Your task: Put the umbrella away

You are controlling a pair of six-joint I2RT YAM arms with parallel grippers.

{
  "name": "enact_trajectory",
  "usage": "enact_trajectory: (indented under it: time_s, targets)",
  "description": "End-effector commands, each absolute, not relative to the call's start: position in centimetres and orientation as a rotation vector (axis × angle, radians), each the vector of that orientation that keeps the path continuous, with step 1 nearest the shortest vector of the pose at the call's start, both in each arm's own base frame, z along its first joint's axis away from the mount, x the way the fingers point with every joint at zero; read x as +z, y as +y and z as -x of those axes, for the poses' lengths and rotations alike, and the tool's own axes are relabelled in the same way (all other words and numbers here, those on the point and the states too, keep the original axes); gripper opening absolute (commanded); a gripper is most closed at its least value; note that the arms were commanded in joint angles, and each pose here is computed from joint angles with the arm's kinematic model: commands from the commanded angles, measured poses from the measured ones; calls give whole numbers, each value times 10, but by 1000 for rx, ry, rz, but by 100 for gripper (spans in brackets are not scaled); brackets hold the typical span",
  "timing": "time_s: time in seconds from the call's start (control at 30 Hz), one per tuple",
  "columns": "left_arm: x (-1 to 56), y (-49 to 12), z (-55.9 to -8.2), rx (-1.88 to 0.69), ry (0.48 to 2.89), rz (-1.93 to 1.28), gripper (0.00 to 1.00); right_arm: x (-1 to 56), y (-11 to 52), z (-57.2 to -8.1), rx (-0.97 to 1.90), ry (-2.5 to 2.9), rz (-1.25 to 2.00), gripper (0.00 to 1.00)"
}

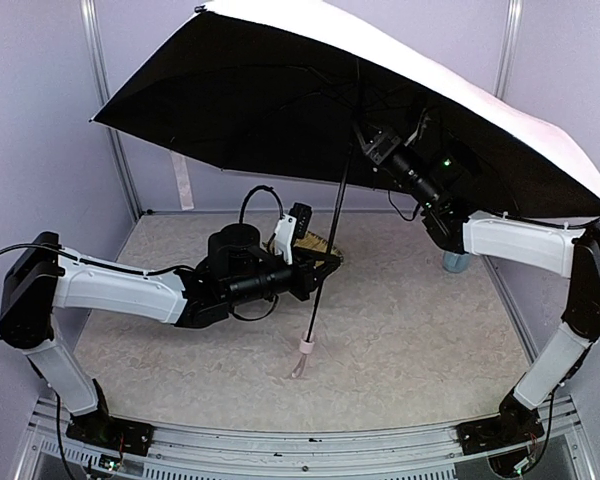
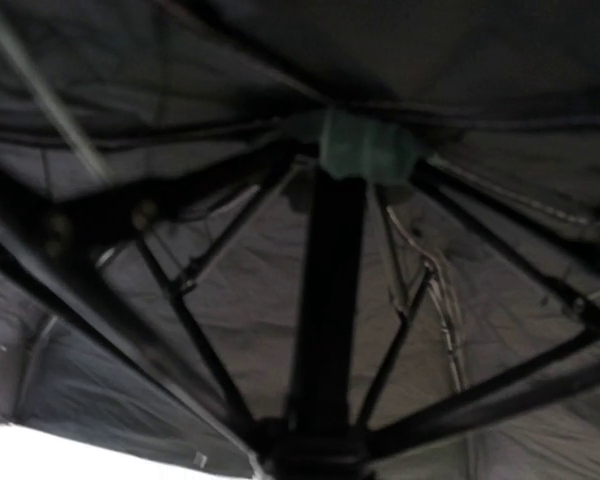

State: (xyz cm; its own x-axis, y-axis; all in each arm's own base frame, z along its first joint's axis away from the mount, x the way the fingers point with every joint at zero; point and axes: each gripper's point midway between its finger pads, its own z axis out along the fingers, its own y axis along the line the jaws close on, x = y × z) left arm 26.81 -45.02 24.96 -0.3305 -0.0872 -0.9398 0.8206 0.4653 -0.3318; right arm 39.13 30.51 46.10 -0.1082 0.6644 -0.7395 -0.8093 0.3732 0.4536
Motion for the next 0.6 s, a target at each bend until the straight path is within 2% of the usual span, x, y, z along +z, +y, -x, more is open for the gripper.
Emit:
enact_trajectory:
  time_s: [0.0,0.1,0.27,0.4,0.47,0.57]
  targets:
    - [320,-443,-271,-998,1430,-599,0,422,300,-410,934,1307,158,26]
    - [321,-447,-271,-936,1433,-589,0,425,289,-405,770,1277,125,35]
    - [313,-448,-279,-879,1476,-534,0,441,278,-399,522,1241,43,37]
    - [304,-448,-286,-794,1497,-501,0,444,267,-400,447,1234,-20,38]
    - [297,-448,-289,-746,1507,-490,0,446,264,-401,440,1227,-38,34]
    - [290,-450,-289,-692,1510,-508,0,450,269,-398,471,1212,-20,19]
